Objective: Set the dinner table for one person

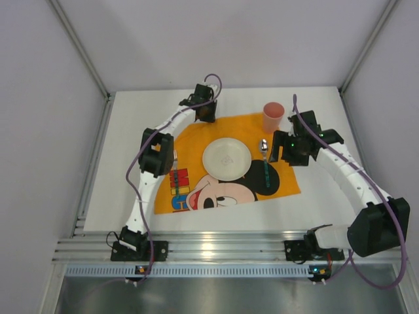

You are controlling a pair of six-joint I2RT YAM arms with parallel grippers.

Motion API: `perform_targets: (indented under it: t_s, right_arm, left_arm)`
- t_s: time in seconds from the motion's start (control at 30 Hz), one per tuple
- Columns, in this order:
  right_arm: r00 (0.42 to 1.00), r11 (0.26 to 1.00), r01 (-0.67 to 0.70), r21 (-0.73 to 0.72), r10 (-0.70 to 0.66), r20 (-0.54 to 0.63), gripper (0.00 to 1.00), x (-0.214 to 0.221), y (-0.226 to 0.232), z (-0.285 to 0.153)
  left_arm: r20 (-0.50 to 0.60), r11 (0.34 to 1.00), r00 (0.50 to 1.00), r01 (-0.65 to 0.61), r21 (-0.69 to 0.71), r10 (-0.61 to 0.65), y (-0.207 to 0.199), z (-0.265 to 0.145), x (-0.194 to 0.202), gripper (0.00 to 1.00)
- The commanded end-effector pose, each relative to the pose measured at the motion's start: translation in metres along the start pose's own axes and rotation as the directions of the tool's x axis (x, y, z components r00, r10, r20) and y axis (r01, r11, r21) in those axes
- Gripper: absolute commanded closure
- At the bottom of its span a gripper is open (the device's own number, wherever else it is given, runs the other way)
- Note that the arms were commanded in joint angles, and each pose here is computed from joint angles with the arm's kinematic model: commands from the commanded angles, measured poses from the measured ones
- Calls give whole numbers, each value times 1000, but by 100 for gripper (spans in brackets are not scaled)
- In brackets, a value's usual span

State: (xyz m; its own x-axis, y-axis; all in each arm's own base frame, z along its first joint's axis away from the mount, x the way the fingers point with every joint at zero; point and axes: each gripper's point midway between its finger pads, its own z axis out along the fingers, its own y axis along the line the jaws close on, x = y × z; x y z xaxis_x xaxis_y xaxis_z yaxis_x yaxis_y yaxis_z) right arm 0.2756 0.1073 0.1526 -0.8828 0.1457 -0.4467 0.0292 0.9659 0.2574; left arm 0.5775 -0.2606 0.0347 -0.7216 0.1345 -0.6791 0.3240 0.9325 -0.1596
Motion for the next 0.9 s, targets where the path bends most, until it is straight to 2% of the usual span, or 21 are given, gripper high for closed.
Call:
perform_targets:
  t_s: [0.0, 0.2, 0.27, 0.3, 0.33, 0.37, 0.43, 0.47, 0.53, 0.67, 0.73, 0.77, 0.87]
  right_arm:
    - [1000, 1000, -22, -22, 22, -3, 20, -6, 7, -3]
    - [1000, 999, -22, -37, 22, 0, 20, -9, 12, -4]
    - [1000, 999, -22, -41, 22, 0, 20, -8, 14, -6]
    - [1000, 999, -24, -41, 24, 2, 20, -8, 14, -6]
    - [1000, 999, -28, -46, 29, 4, 20, -6, 15, -7]
    - [1000, 998, -30, -47, 30, 5, 20, -5, 15, -8]
    - [999, 998, -37, -52, 38, 12, 20, -1, 15, -10]
    - [999, 998, -40, -54, 41, 14, 20, 0, 15, -10]
    - [999, 997, -49, -58, 50, 19, 20, 6, 14, -9]
    - [998, 996, -60, -72, 62, 24, 20, 15, 13, -6]
    - [997, 994, -69, -80, 72, 30, 20, 20, 12, -5]
    - [997, 994, -73, -82, 76, 32, 20, 21, 12, -5]
    - [996, 993, -82, -88, 85, 33, 20, 28, 10, -2]
  left_arm:
    - [-20, 998, 1000, -5, 65, 6, -12, 17, 13, 75]
    - [17, 996, 1000, 5, 86, -6, -21, 10, -1, 69]
    - [25, 1000, 1000, 7, 13, -7, -10, -2, -10, 61]
    - [56, 992, 998, 14, -125, -7, 13, -10, -19, 55]
    - [102, 983, 995, 27, -182, -8, 22, -29, -38, 49]
    - [109, 972, 994, 40, -230, -15, 35, -39, -39, 37]
    - [201, 958, 979, 81, -277, -24, 49, -75, -68, 29]
    - [187, 948, 981, 109, -299, -53, 65, -78, -56, 25]
    - [216, 940, 972, 155, -304, -90, 76, -99, -60, 26]
    - [93, 897, 980, 200, -393, -178, 116, -107, 2, 30]
    - [58, 883, 977, 210, -419, -205, 125, -115, 20, 32]
    - [16, 876, 975, 209, -434, -224, 133, -114, 44, 32]
    - [-3, 879, 964, 240, -412, -265, 142, -119, 68, 33]
